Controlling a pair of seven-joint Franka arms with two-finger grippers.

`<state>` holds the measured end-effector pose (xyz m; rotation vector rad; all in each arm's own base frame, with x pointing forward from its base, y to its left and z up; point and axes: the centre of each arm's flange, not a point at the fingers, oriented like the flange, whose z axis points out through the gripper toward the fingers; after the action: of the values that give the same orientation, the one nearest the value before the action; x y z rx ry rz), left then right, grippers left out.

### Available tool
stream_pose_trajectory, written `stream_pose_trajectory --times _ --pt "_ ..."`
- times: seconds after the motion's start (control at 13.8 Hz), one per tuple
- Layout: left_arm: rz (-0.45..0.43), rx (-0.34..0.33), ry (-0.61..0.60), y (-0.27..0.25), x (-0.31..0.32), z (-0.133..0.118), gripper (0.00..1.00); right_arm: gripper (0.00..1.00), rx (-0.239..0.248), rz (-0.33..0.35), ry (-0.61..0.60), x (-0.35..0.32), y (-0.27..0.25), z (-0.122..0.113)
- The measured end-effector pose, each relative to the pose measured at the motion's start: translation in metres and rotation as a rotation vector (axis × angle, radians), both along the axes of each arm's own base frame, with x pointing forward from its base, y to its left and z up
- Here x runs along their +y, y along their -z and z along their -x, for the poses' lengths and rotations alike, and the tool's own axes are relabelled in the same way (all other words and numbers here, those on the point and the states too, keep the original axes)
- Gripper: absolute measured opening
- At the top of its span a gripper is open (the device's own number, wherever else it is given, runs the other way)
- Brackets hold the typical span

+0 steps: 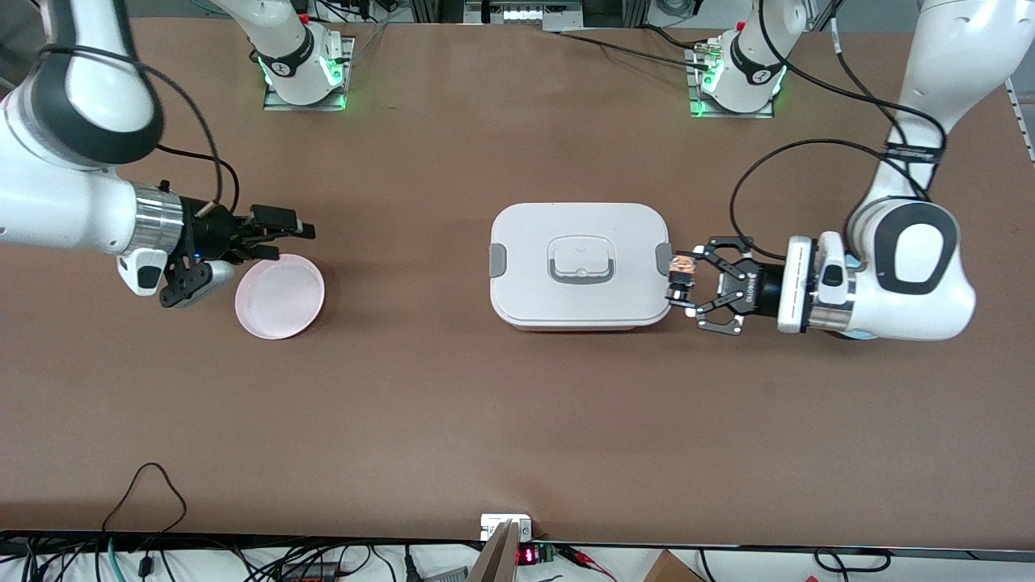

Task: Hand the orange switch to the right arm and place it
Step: 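Bring the switch over the white box toward the right gripper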

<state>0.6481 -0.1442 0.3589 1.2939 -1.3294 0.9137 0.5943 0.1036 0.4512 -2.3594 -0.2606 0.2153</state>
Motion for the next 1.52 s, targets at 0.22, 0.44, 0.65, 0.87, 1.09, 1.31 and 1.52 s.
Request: stream_pose_trajectory --times 0.22,0.44,0.65,0.87,1.09,1.31,1.52 --pt "0.161 -0.097 -0.058 -0.002 -0.063 0.006 0.73 1.0 0.053 -0.353 0.02 0.004 0.014 -0.002" --pt "0.23 -0.09 -0.091 0.009 -0.128 0.03 0.73 1.0 0.074 -0.675 0.066 0.025 0.046 -0.004" --pt "0.251 -0.078 -0.134 0.013 -0.184 0.056 0.73 1.0 0.08 -0.776 0.087 0.042 0.064 -0.004" --pt "0.288 -0.088 -0.203 0.01 -0.223 0.073 0.73 1.0 0.067 -0.826 0.118 0.068 0.064 -0.003" --pt "0.303 -0.083 -0.22 0.011 -0.233 0.078 0.73 1.0 0.036 -0.825 0.152 0.114 0.076 0.001" --pt "0.303 -0.085 -0.222 0.011 -0.232 0.077 0.73 1.0 0.019 -0.826 0.207 0.153 0.08 0.005" --pt "0.302 -0.084 -0.222 0.011 -0.232 0.078 0.73 1.0 0.02 -0.847 0.274 0.195 0.079 0.014"
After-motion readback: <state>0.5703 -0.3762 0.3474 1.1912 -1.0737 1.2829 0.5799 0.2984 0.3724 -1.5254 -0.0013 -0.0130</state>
